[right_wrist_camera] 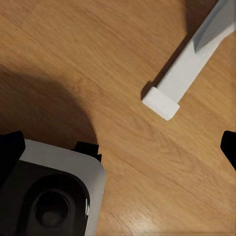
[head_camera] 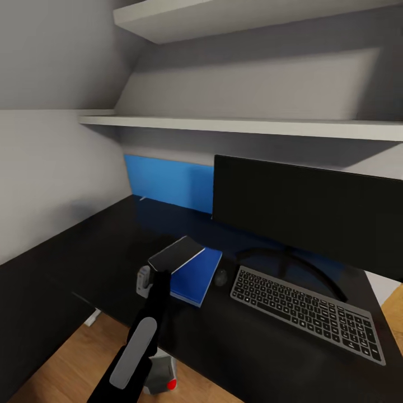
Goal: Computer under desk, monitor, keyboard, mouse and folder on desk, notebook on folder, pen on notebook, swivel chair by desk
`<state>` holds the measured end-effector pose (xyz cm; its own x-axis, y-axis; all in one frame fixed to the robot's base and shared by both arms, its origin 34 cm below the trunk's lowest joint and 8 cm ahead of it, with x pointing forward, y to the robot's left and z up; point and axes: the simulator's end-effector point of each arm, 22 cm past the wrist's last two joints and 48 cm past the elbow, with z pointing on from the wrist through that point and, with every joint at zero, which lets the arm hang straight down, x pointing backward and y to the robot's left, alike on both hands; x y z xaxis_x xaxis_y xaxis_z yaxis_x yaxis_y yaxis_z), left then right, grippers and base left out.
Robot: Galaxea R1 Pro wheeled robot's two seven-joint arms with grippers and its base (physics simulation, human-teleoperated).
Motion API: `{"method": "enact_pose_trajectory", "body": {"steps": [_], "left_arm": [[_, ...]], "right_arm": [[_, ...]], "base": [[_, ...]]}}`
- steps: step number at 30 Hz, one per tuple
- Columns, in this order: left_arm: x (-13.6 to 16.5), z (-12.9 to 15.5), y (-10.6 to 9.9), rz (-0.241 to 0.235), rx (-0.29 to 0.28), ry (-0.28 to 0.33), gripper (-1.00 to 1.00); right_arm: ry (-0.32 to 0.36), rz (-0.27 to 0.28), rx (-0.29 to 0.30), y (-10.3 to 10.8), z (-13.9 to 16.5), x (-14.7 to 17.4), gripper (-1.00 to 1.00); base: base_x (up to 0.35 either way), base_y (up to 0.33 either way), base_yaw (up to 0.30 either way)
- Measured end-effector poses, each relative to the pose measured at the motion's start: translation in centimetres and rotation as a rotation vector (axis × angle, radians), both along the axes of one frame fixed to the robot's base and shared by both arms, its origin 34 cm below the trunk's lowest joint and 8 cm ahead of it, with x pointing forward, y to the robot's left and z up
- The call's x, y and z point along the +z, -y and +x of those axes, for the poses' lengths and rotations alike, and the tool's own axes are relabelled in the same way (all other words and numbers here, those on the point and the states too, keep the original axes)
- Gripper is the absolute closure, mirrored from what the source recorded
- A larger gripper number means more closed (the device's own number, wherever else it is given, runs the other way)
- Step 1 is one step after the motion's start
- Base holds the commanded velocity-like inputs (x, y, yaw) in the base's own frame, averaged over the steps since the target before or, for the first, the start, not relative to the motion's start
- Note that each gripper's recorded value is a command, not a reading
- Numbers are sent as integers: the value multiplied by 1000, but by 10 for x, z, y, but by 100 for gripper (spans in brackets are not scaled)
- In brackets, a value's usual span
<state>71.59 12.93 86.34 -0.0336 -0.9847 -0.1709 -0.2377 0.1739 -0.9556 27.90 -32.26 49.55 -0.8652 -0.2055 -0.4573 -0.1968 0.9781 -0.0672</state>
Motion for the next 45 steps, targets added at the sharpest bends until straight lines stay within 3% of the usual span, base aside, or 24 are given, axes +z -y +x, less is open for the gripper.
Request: {"method": "enact_pose_trajectory", "body": {"steps": [16,26,33,45], "left_arm": [[-22,8,6,22,-1,-49,100],[-21,26,33,71,-60,-85,100],[-21,27,36,80,-66,-87,100],[-21,27,22,81,5,-87,100]], "right_arm": [[-1,0,1,0,-1,0,-100],[0,1,1,-1,0,0,-100],[1,2,1,-2,0,0,-100],[0,2,1,-2,-1,0,-100]], "base": [[0,0,-13],[0,0,-69],[0,0,-171],[0,0,-28]]}}
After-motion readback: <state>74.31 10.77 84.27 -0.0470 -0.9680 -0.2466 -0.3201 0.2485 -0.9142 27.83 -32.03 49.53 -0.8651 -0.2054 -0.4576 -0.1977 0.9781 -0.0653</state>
